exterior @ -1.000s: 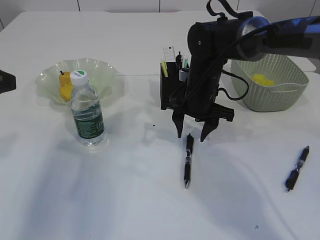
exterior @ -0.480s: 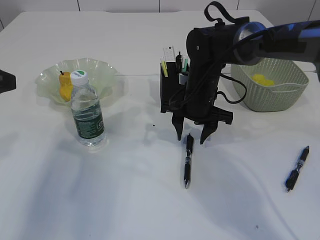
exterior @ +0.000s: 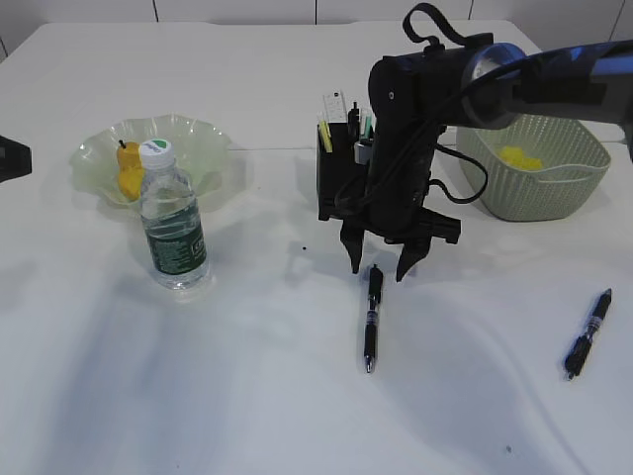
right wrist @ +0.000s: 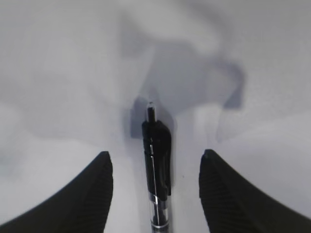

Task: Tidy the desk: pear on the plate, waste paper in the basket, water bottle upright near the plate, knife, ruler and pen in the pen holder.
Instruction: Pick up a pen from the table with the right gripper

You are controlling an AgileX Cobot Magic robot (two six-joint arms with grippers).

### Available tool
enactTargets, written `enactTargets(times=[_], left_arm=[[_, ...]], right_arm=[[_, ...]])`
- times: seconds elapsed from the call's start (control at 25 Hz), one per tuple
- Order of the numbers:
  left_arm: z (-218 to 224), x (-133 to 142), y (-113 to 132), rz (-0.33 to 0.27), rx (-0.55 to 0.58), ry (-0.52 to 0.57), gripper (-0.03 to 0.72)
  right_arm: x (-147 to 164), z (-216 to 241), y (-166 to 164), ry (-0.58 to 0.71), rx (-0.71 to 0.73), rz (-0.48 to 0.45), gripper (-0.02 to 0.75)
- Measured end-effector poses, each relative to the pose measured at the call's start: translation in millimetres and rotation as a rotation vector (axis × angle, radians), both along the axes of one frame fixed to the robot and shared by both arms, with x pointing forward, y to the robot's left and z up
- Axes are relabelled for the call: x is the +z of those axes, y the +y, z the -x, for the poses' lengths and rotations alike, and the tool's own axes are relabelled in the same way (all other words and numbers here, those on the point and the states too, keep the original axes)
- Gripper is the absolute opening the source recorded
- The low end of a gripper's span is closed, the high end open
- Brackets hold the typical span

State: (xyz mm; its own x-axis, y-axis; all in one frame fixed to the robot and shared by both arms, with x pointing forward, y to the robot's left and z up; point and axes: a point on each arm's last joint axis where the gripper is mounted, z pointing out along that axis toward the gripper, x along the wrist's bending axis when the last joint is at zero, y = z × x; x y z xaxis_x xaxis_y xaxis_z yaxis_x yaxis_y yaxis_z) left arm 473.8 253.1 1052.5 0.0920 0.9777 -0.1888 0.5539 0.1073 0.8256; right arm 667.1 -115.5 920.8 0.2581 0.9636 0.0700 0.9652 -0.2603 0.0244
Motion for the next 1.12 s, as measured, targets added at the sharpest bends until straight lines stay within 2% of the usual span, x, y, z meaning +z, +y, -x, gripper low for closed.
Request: enactTargets(times=[0.56,0.8,1.04,1.12], left_arm=[[-1.0,1.6,0.0,0.004,0.002,-0.021,0.447],[-1.5,2.4,-0.1,0.005,0.002,-0.030,0.447],[-1.7,2.8,-0.1,0.006,0.003,-0.035,0.447],[-1.7,2.8,-0.1,0.006,0.003,-0.035,0.447]], right_arm=[[-8.8,-0.8,0.2,0.014,-0.002,0.008,0.416],[-11.5,-0.6,-0.3,0.022,0.000,0.016,0.321],[-14.7,-0.3,-0.6,0.032,0.001,0.021,0.296],[-14.7,-0.3,-0.6,0.032,0.001,0.021,0.263]])
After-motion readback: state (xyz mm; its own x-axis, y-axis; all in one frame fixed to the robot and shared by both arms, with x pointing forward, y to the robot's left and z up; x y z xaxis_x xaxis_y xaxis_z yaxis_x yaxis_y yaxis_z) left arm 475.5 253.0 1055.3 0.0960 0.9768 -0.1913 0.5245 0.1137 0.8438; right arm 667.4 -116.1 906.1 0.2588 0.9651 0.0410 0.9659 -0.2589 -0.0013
